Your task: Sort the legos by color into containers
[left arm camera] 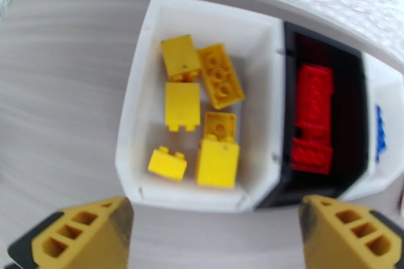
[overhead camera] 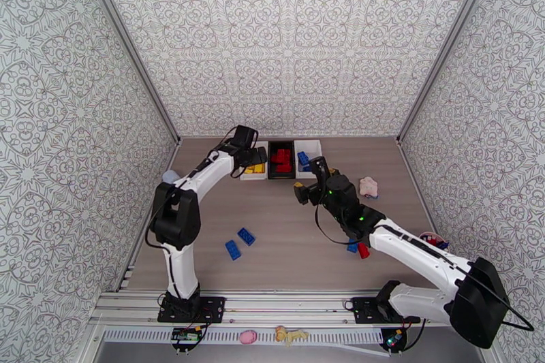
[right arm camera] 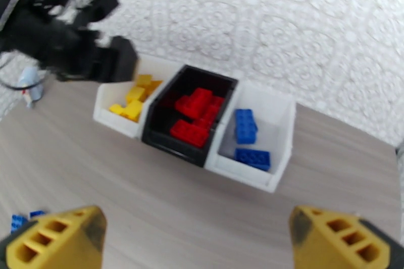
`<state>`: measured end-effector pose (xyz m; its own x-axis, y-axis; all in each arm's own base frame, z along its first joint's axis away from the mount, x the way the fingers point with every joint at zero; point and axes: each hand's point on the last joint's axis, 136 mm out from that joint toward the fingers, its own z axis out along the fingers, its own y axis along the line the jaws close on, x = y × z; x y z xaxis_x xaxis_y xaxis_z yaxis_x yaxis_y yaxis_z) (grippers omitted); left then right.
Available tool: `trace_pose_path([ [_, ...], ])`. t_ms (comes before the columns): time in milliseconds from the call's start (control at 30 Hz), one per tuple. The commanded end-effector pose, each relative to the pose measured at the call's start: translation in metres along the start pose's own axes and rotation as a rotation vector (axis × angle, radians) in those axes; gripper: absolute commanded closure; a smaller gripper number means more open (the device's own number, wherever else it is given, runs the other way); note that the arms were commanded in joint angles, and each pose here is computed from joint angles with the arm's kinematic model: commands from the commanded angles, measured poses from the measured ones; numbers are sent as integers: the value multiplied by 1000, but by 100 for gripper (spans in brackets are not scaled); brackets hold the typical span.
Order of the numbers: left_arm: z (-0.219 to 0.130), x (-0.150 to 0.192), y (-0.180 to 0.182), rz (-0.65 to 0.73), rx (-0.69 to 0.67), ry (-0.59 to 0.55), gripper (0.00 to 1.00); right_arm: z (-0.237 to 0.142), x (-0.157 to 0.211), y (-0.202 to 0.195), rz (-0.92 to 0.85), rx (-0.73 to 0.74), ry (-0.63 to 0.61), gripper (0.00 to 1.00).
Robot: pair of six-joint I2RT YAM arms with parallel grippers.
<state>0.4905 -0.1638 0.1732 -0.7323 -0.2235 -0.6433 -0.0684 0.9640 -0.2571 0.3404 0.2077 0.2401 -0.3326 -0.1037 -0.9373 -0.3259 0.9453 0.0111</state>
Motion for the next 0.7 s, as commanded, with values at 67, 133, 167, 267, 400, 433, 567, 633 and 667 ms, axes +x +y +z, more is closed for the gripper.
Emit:
trace_pose_path([
  [67, -52, 9, -43, 174, 230, -154, 0, -21, 40, -59, 216, 232, 130, 0],
  [133, -69, 29, -55, 261, 324, -165, 0, -36, 55, -83, 283, 350, 140, 1],
  [167, -79, 40, -63, 314, 393, -174, 0, -43, 62, -92, 308, 384, 145, 0],
  [267, -107, 72, -82, 461, 536, -210, 0, -59, 83, -109, 368, 435, 200, 0],
  [400, -144, 115, -111, 645, 724, -241, 0, -75, 108, -117, 401, 463, 299, 0],
  [433, -154, 126, -119, 687, 778, -249, 1, -76, 114, -116, 406, 450, 316, 0],
  [567, -179, 164, -141, 831, 957, -259, 0, -82, 135, -110, 466, 440, 399, 1],
  [633, -187, 179, -148, 882, 1023, -262, 0, -86, 149, -108, 497, 457, 466, 2],
  [667, -190, 186, -151, 903, 1053, -262, 0, -88, 157, -106, 513, 461, 502, 2],
])
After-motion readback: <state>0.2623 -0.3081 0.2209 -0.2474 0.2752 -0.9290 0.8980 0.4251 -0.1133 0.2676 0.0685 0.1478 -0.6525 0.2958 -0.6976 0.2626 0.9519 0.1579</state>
